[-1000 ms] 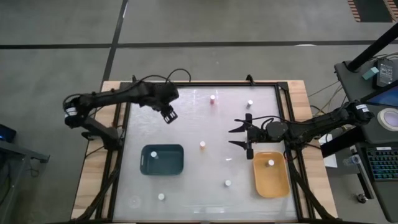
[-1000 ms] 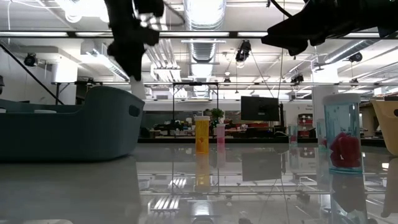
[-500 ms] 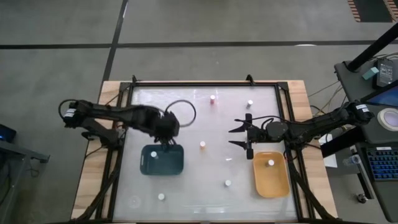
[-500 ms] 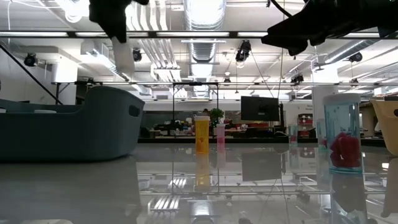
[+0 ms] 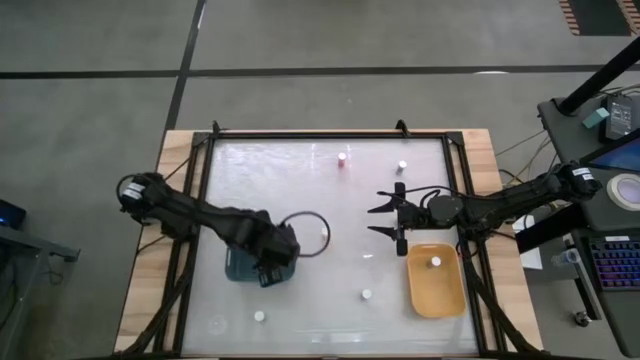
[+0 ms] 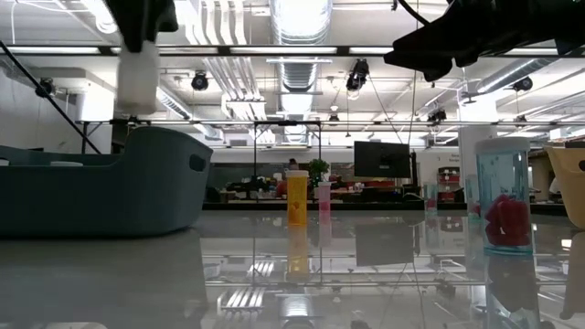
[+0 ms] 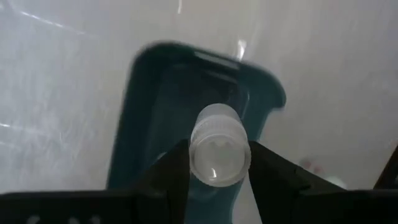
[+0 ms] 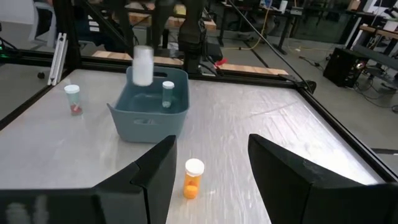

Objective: Pick and place medicine bottles into bin by pill shape (circle, oval)
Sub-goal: Put the white bottled tablets into the green bin

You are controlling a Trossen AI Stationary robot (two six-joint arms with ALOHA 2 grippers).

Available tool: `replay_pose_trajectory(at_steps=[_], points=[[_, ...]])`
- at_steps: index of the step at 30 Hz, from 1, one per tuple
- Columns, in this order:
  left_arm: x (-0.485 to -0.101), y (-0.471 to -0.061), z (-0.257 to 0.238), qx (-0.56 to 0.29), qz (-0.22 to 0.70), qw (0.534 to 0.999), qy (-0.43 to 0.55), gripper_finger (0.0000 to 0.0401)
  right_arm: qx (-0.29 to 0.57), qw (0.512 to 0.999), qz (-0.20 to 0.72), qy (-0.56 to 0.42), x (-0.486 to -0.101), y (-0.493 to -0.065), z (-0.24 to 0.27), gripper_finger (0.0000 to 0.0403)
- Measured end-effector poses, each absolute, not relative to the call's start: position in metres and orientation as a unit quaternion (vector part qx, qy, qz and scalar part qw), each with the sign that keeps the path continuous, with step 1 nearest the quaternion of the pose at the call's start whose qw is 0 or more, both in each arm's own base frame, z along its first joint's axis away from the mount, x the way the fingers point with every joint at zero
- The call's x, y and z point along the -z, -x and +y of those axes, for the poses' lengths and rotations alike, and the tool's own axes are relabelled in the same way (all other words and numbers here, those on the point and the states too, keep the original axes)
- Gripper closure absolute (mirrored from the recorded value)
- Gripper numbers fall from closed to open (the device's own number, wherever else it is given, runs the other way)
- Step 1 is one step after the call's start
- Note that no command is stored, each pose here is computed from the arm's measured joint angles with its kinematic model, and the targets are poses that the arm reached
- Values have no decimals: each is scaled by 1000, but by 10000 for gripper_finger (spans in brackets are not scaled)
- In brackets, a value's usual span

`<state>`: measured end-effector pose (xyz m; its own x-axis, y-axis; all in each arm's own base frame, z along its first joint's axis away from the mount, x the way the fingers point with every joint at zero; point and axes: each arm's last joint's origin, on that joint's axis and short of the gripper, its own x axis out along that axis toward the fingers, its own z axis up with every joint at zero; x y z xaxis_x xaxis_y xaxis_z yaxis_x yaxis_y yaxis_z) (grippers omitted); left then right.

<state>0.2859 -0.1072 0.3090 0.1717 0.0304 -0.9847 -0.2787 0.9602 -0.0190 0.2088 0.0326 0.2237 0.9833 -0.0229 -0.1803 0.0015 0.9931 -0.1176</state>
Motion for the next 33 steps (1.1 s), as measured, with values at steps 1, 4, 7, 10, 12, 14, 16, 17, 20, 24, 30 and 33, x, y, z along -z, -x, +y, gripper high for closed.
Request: replay_pose_trajectory(at_steps=[1,4,7,10,12,14,16,17,20,24,30,33], points=[[-305,-286,-111,-95,642,756,85,280,6,994,91,59,-224,-209,33,211],[-296,-286,-115,-91,654,747,72,280,6,994,91,59,-224,-209,33,211],[-290,-287,-115,-94,656,745,70,280,6,994,91,58,-224,-209,33,211],[-283,-290,-116,-88,648,754,66,280,6,994,91,59,-224,-209,33,211],[-277,-290,-116,-83,647,756,61,280,6,994,91,58,-224,-209,33,211],[-270,-287,-114,-86,654,749,57,280,6,994,91,58,-224,-209,33,211],[-263,-283,-111,-93,661,743,50,280,6,994,91,58,-224,-209,33,211],[-259,-281,-110,-94,664,740,46,280,6,994,91,58,-224,-209,33,211],[-248,-279,-107,-92,663,741,45,280,6,994,91,58,-224,-209,33,211],[-235,-278,-102,-90,667,738,39,280,6,994,91,59,-224,-209,33,211],[-224,-281,-91,-81,666,740,36,280,6,994,91,58,-224,-209,33,211],[-222,-283,-86,-76,664,743,33,280,6,994,91,58,-224,-209,33,211]])
